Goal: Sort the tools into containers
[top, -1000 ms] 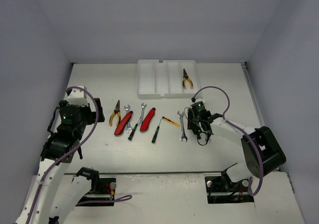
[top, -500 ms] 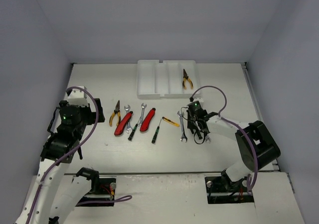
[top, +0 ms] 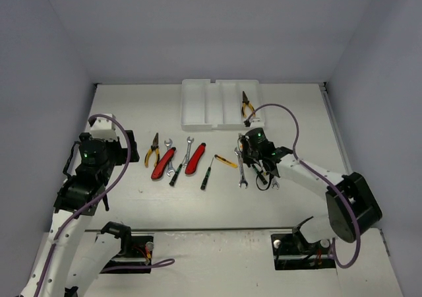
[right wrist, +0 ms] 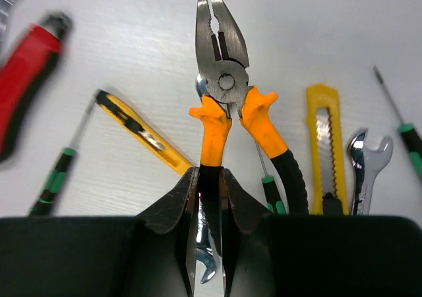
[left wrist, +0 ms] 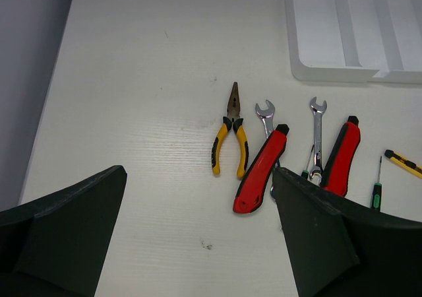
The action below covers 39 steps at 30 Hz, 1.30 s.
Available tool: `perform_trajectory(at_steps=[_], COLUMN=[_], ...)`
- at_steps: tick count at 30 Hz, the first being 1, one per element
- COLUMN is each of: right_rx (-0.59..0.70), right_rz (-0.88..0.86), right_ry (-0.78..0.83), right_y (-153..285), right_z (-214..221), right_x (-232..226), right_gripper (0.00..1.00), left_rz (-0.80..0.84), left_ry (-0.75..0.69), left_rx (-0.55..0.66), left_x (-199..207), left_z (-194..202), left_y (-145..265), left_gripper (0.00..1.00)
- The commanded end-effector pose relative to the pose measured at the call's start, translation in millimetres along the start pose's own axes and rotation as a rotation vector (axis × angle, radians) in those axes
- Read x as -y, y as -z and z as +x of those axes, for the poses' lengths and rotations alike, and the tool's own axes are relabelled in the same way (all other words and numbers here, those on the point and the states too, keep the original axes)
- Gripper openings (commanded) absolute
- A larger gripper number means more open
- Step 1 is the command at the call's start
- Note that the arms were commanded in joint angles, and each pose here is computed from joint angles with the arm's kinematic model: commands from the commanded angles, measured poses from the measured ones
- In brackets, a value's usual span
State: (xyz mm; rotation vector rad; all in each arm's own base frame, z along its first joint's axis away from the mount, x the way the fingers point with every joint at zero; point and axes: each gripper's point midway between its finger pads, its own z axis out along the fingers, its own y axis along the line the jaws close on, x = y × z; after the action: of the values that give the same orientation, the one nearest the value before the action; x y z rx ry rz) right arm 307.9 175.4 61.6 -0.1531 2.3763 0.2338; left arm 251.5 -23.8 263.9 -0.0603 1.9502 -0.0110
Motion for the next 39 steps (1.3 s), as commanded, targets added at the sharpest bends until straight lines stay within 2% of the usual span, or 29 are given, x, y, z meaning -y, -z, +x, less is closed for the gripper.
perform_trajectory(at_steps=[1,5,7,11,15,19,25,32,37,39], right_rx=[0.265,0.344,0.377,0.462,0.463,0.464,0.436,0.405,0.409,0.411], right_rz=[-0.145,-0.171,-0.132,-0.025,0.031,0.048,0.081,0.111,0.13,0.135], right_ry=[0.006,0.019,0.017,-0.045,-0.133,-0.104,-0.065,-0.072,-0.104,-0.107], right_y=[40,59,62,64,38,3,-65,-130,-154,-158], right_z=[-77,-100,-113,-166,-202,-243,-271,-277,-282,-283], right_x=[-29,-33,-27,1,30,39,46,61,72,74], right_gripper=[0.0,0.0,0.0,0.0,0.0,0.0,0.0,0.0,0.0,0.05], left_rz=[0.015,0.019,0.02,0.018,0.01,-0.002,-0.004,0.008,0.013,0.013], left_ry=[0.018,0.017,0.016,0.016,0.013,0.01,0.012,0.016,0.015,0.015], left_rx=[0.062,0.063,0.063,0.064,0.066,0.064,0.07,0.067,0.068,0.068], left_x=[4,4,5,4,2,0,-1,2,2,2], left_z=[-21,-21,-21,-21,-21,-20,-21,-21,-22,-22], left_y=[-2,-2,-2,-2,-1,-2,-1,-1,0,-1], left_gripper=[0.91,0.91,0.91,0.91,0.91,0.91,0.91,0.91,0.91,0.91])
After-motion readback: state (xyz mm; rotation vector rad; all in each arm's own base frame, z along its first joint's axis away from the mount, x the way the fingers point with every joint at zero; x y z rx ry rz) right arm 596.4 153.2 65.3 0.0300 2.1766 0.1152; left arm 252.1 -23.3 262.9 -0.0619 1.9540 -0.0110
